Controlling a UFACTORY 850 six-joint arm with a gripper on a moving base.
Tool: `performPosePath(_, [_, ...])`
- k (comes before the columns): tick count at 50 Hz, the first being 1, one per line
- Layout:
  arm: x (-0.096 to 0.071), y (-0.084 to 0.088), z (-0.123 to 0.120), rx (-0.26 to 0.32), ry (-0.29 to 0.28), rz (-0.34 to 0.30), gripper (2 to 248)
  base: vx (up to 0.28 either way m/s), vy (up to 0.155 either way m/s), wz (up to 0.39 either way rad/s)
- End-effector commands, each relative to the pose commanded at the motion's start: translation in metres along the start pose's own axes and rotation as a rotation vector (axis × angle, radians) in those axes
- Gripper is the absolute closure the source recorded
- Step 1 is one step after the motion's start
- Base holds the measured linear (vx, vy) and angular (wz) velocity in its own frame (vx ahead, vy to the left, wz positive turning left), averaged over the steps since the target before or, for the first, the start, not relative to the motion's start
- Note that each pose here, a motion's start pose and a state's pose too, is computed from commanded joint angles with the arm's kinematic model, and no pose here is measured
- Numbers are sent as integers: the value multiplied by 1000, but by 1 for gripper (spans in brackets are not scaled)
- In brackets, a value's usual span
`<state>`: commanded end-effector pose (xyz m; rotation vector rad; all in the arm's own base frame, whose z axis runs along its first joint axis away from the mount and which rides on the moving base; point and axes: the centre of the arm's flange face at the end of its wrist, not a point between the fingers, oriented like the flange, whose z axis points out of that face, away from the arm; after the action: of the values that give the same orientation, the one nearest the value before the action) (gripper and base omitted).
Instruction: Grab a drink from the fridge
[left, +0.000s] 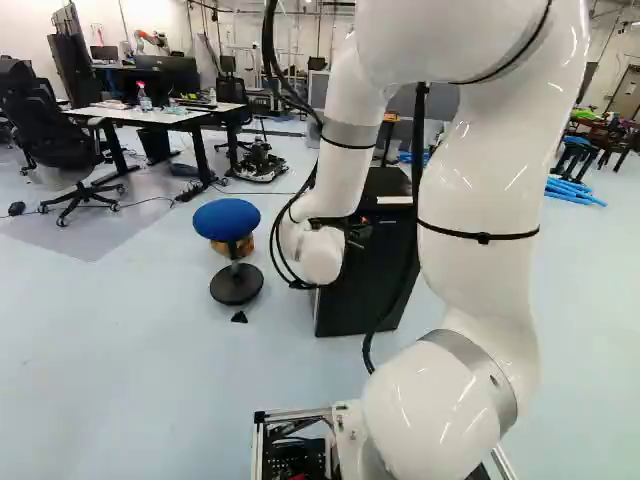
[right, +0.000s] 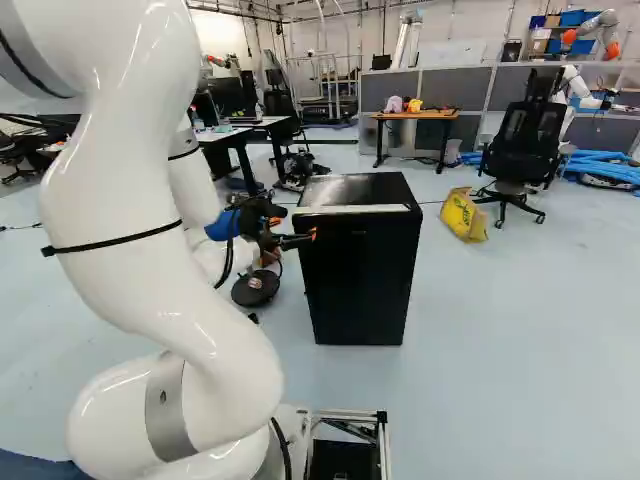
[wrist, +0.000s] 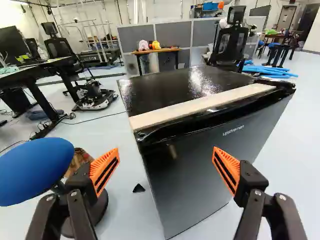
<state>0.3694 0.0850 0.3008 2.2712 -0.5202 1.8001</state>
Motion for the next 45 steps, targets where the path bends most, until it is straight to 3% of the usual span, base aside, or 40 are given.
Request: performPosePath(45, [-40, -37, 18, -118, 128, -41, 3, 0, 0, 0])
